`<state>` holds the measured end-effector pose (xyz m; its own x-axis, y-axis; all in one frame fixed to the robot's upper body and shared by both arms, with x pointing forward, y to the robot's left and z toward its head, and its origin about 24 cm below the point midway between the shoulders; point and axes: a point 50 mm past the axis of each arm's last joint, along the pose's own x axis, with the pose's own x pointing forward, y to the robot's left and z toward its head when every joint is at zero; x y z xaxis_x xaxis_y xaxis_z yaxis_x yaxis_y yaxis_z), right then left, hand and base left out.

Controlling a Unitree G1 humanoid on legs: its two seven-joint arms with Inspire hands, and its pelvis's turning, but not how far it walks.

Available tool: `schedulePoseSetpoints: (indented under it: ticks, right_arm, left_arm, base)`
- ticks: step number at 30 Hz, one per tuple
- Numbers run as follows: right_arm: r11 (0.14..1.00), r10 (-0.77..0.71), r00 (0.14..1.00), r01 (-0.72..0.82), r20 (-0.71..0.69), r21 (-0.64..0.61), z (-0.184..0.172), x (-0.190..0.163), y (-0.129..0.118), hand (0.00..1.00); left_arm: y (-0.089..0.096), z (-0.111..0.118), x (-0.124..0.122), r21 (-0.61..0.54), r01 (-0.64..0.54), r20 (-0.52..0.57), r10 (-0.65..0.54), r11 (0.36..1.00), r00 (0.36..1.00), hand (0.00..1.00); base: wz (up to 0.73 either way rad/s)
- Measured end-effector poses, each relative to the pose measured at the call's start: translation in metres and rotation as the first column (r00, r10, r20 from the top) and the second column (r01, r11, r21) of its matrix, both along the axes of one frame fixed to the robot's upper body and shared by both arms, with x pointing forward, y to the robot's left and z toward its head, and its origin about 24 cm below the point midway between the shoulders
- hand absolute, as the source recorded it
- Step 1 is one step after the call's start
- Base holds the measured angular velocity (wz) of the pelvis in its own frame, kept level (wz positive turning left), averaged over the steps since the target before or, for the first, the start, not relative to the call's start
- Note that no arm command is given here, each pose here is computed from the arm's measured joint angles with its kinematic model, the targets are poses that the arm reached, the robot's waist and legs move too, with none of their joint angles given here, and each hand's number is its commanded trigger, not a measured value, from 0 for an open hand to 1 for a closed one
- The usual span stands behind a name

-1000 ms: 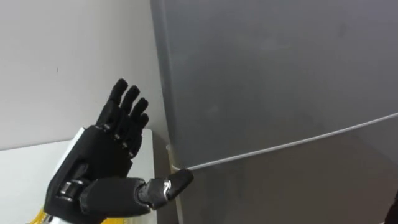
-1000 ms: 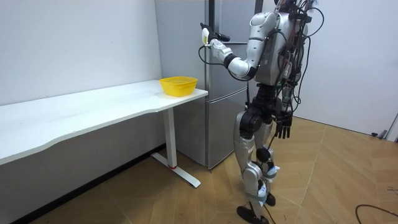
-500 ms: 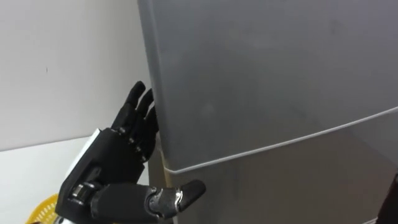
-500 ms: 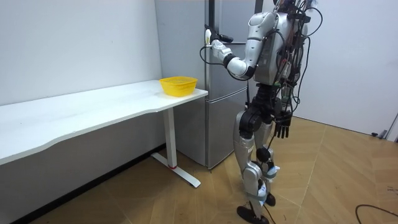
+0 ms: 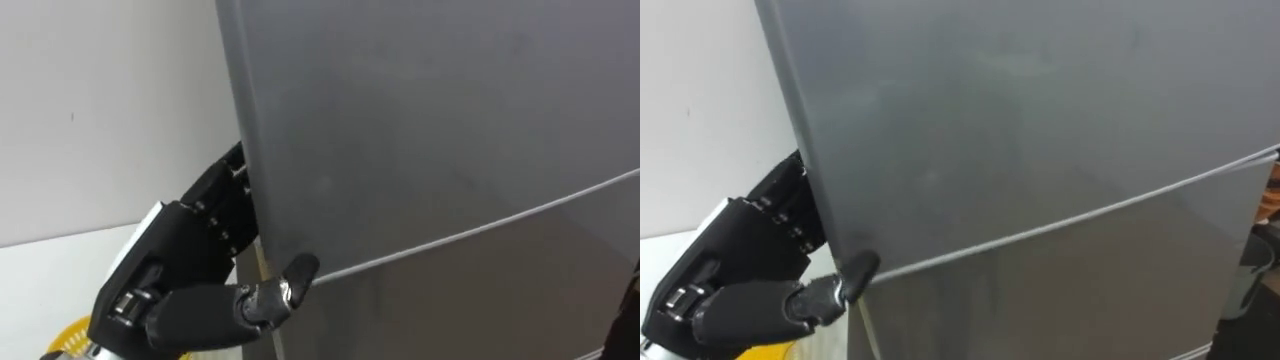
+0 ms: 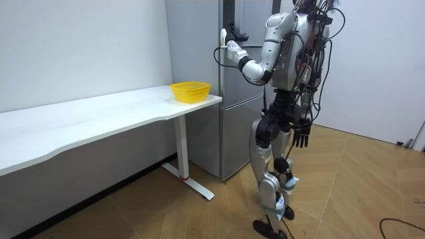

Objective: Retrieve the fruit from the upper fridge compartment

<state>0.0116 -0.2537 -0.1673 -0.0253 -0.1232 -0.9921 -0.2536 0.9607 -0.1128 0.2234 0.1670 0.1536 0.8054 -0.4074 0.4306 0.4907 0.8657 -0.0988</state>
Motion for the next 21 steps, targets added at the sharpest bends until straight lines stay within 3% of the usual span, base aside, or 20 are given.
schedulePoseSetpoints:
  ticks: [2,7,21]
  right_arm:
    - [1.0,0.001,1.0,-0.001,0.004,-0.001,0.0,0.002,-0.001,0.0]
    - [1.0,0.001,1.0,-0.001,0.005,-0.005,0.001,0.003,-0.002,0.0]
    - [1.0,0.0,1.0,0.0,0.017,-0.016,0.001,0.007,-0.004,0.0]
  left_arm:
    - [0.0,0.0,0.001,-0.01,-0.022,-0.008,0.022,1.0,1.0,0.0]
    - [0.001,0.0,0.001,-0.015,-0.031,-0.01,0.031,0.999,0.999,0.0]
    - [-0.012,0.003,-0.001,0.049,0.111,0.023,-0.112,0.993,0.993,0.0]
  base:
    - [0.03]
    - [0.0]
    - [0.0]
